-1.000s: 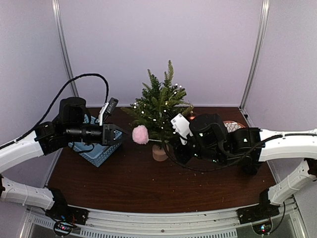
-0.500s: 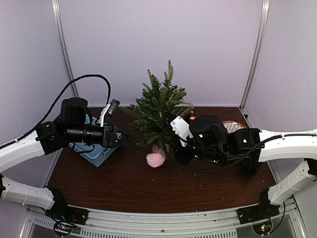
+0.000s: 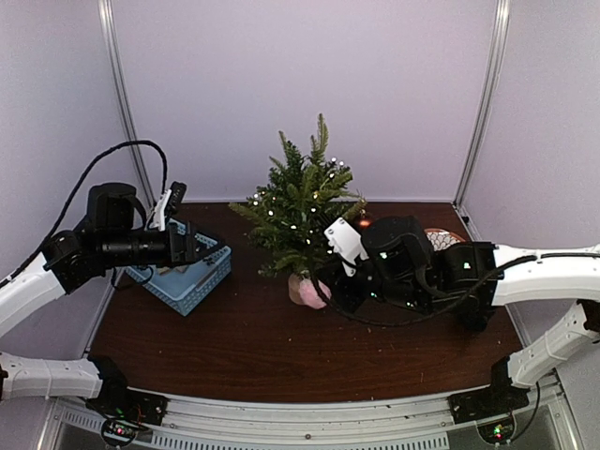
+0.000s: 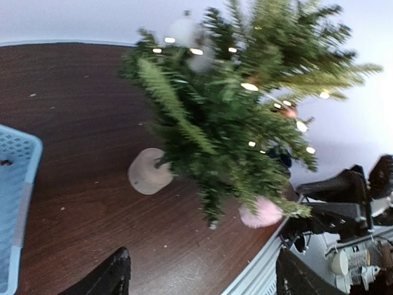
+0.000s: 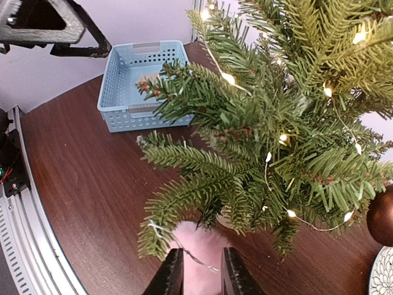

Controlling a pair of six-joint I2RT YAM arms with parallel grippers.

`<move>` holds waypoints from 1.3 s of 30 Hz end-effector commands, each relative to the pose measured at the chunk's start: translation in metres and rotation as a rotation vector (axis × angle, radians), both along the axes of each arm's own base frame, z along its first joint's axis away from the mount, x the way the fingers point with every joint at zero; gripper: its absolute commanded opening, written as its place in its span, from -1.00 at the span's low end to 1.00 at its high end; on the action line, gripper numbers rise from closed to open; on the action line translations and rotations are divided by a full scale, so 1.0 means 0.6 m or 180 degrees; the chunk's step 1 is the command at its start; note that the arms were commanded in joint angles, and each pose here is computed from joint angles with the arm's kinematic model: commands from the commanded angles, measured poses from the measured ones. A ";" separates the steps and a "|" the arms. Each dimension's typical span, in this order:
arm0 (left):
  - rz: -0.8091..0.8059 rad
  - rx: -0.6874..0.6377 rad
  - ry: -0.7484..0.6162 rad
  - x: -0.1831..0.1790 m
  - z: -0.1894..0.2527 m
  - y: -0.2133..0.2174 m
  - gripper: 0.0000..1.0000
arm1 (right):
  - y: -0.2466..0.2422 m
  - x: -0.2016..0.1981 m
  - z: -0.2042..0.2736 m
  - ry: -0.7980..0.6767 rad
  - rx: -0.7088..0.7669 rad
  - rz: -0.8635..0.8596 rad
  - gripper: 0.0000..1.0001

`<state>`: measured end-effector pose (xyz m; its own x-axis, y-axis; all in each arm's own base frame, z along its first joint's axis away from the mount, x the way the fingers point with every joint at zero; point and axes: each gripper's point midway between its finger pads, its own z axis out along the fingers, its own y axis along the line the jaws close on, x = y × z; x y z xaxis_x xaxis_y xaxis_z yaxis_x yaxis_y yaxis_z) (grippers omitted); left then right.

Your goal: Decorate the small christmas tree

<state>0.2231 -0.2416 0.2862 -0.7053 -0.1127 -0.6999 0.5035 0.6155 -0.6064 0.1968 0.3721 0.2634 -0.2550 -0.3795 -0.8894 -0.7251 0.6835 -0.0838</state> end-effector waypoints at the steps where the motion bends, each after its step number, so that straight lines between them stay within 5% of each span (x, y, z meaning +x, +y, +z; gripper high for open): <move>1: 0.0643 0.0305 0.0497 0.034 -0.050 0.081 0.64 | -0.019 0.004 0.031 -0.0065 0.0107 -0.0085 -0.48; 11: 0.1499 0.1314 0.1074 0.109 -0.118 0.243 0.59 | -0.057 0.005 0.048 -0.0102 0.0115 -0.0254 -0.31; 16: 0.1415 0.1854 0.1267 0.162 -0.144 0.296 0.52 | -0.065 0.002 0.058 -0.0104 0.0168 -0.0256 -0.17; 29: 0.1832 0.1544 0.1980 0.264 -0.259 0.379 0.40 | -0.088 0.007 0.080 -0.0185 0.0178 -0.0387 -0.05; 39: 0.1997 0.1349 0.2165 0.352 -0.339 0.381 0.69 | -0.095 0.012 0.072 -0.0129 0.0113 -0.0500 -0.05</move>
